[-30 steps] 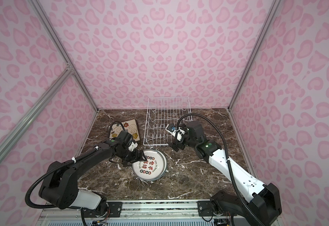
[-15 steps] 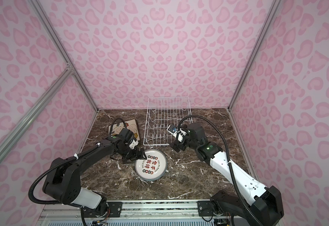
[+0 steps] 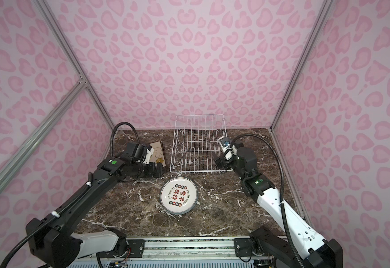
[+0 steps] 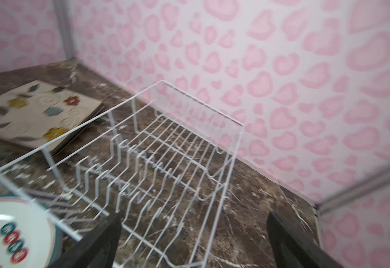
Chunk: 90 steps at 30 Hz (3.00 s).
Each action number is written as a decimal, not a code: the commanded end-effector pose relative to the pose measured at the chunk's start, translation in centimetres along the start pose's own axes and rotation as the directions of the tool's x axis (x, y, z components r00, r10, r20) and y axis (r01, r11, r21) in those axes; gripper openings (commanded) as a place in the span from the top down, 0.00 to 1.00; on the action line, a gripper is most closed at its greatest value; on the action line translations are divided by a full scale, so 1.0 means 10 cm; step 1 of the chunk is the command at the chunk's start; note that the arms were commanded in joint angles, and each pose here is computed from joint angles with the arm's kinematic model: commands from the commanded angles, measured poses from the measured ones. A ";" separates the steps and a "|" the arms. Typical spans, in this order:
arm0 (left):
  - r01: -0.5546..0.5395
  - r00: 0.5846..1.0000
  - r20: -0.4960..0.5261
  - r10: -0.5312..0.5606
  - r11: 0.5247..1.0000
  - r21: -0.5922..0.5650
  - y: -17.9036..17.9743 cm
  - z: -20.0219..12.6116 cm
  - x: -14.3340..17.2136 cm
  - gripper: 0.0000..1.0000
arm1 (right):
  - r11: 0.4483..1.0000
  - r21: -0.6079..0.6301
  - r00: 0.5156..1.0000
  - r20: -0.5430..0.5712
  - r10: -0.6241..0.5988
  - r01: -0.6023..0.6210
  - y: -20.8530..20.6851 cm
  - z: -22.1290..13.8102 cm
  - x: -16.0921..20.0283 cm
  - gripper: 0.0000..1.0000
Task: Unload the plates from the dish rack
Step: Place the plate among the plates, then reset both arms
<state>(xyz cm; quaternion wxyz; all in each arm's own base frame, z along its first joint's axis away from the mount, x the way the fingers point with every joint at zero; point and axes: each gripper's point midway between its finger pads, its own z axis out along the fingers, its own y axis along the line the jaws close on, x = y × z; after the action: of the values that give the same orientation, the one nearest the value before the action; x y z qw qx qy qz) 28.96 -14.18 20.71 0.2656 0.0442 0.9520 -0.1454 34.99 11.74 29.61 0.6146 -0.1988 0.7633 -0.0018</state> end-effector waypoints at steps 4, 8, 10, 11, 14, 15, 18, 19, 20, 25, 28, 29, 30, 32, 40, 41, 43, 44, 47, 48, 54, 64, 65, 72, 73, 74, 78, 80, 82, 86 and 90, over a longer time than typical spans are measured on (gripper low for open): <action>-0.030 0.906 0.398 0.143 0.961 -0.275 0.51 -0.43 -0.48 0.02 | 0.810 0.372 0.891 0.162 0.425 -0.454 -1.09 -0.28 0.48 0.01; 0.060 0.841 0.518 0.155 0.926 -0.374 0.85 -0.45 -0.48 0.02 | 0.687 0.454 0.822 0.276 0.497 -0.568 -1.34 -0.51 1.01 0.00; 0.122 0.826 0.545 0.142 0.900 -0.419 1.03 -0.43 -0.45 0.02 | 0.655 0.475 0.809 0.314 0.497 -0.587 -1.37 -0.60 1.20 0.00; 0.148 0.822 0.553 0.134 0.888 -0.436 1.12 -0.40 -0.43 0.02 | 0.645 0.503 0.816 0.309 0.488 -0.576 -1.37 -0.63 1.33 0.00; 0.235 0.814 0.572 0.102 0.843 -0.485 1.37 -0.32 -0.35 0.02 | 0.636 0.577 0.851 0.238 0.469 -0.512 -1.36 -0.66 1.63 0.00; 0.246 0.812 0.575 0.102 0.834 -0.494 1.43 -0.27 -0.33 0.02 | 0.633 0.591 0.855 0.219 0.470 -0.499 -1.35 -0.67 1.69 0.00; 0.264 0.783 0.613 0.107 0.835 -0.483 1.48 -0.17 -0.28 0.02 | 0.626 0.608 0.859 0.212 0.466 -0.489 -1.34 -0.66 1.84 0.00; 0.267 0.764 0.636 0.113 0.841 -0.470 1.48 -0.14 -0.27 0.02 | 0.626 0.611 0.863 0.215 0.458 -0.485 -1.33 -0.66 1.89 0.01; 0.277 0.746 0.656 0.114 0.842 -0.462 1.50 -0.13 -0.26 0.02 | 0.619 0.616 0.861 0.220 0.459 -0.487 -1.33 -0.65 1.93 0.00; 0.303 0.722 0.681 0.121 0.830 -0.468 1.62 -0.04 -0.21 0.02 | 0.645 0.604 0.868 0.172 0.466 -0.467 -1.26 -0.51 2.10 0.00; 0.323 0.714 0.690 0.118 0.819 -0.474 1.70 0.01 -0.17 0.02 | 0.672 0.578 0.872 0.158 0.464 -0.463 -1.23 -0.39 2.13 0.00; 0.330 0.700 0.705 0.117 0.822 -0.464 1.71 0.01 -0.17 0.02 | 0.679 0.575 0.874 0.147 0.464 -0.457 -1.22 -0.34 2.15 0.00; 0.328 0.685 0.719 0.118 0.831 -0.449 1.70 0.01 -0.18 0.02 | 0.681 0.576 0.875 0.136 0.465 -0.452 -1.22 -0.30 2.18 0.00; 0.327 0.660 0.741 0.123 0.841 -0.431 1.69 0.01 -0.20 0.02 | 0.681 0.574 0.871 0.129 0.473 -0.455 -1.23 -0.22 2.19 0.00; 0.310 0.639 0.756 0.143 0.851 -0.423 1.77 0.15 -0.25 0.03 | 0.750 0.533 0.908 0.095 0.408 -0.392 -1.23 0.04 2.11 0.00; 0.306 0.651 0.745 0.143 0.849 -0.430 1.80 0.19 -0.24 0.03 | 0.755 0.530 0.911 0.090 0.403 -0.386 -1.22 0.06 2.13 0.01; 0.295 0.656 0.740 0.148 0.852 -0.432 1.83 0.23 -0.24 0.03 | 0.770 0.511 0.915 0.092 0.394 -0.383 -1.18 0.11 2.17 0.00; 0.285 0.658 0.738 0.151 0.857 -0.430 1.84 0.24 -0.24 0.03 | 0.782 0.496 0.917 0.084 0.389 -0.378 -1.16 0.16 2.18 0.01; 0.264 0.665 0.730 0.157 0.865 -0.427 1.89 0.28 -0.27 0.03 | 0.796 0.477 0.919 0.068 0.388 -0.372 -1.12 0.26 2.26 0.00; 0.256 0.670 0.726 0.157 0.868 -0.425 1.90 0.31 -0.29 0.03 | 0.801 0.469 0.920 0.077 0.384 -0.373 -1.11 0.29 2.25 0.00; 0.227 0.706 0.695 0.133 0.888 -0.400 2.05 0.55 -0.39 0.02 | 0.828 0.449 0.926 -0.005 0.378 -0.336 -1.07 0.42 2.26 0.00; 0.139 0.716 0.683 0.147 0.928 -0.346 1.97 0.73 -0.35 0.03 | 0.840 0.453 0.936 -0.033 0.352 -0.300 -1.03 0.46 2.25 0.00; 0.137 0.716 0.683 0.143 0.931 -0.339 1.96 0.73 -0.35 0.03 | 0.841 0.452 0.937 -0.029 0.349 -0.299 -1.03 0.46 2.24 0.00; 0.140 0.717 0.682 0.143 0.929 -0.341 1.97 0.73 -0.35 0.03 | 0.839 0.453 0.936 -0.031 0.352 -0.300 -1.03 0.46 2.25 0.00; 0.140 0.716 0.683 0.143 0.929 -0.341 1.97 0.73 -0.36 0.03 | 0.840 0.453 0.936 -0.032 0.351 -0.300 -1.03 0.46 2.25 0.00; 0.140 0.717 0.682 0.143 0.929 -0.342 1.98 0.73 -0.35 0.03 | 0.839 0.453 0.936 -0.030 0.351 -0.301 -1.04 0.46 2.24 0.00; 0.140 0.714 0.685 0.144 0.929 -0.342 1.97 0.72 -0.36 0.03 | 0.840 0.453 0.936 -0.032 0.351 -0.299 -1.03 0.46 2.25 0.01; 0.139 0.716 0.683 0.143 0.930 -0.341 1.97 0.73 -0.35 0.03 | 0.840 0.453 0.935 -0.035 0.352 -0.299 -1.03 0.46 2.26 0.00; 0.140 0.714 0.685 0.144 0.929 -0.341 1.97 0.72 -0.35 0.03 | 0.841 0.452 0.935 -0.040 0.352 -0.298 -1.03 0.47 2.26 0.00; 0.139 0.715 0.684 0.144 0.930 -0.341 1.97 0.73 -0.35 0.03 | 0.842 0.449 0.936 -0.038 0.351 -0.298 -1.03 0.48 2.25 0.00; 0.139 0.716 0.683 0.143 0.930 -0.340 1.97 0.73 -0.35 0.02 | 0.844 0.450 0.938 -0.037 0.346 -0.293 -1.02 0.47 2.24 0.00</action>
<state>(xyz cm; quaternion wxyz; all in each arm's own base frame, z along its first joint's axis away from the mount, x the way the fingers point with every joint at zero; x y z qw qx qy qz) 38.33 2.48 10.49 0.5911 -0.0671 0.8032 0.0315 38.73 -3.31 9.62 0.5836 0.0743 0.8049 -0.0779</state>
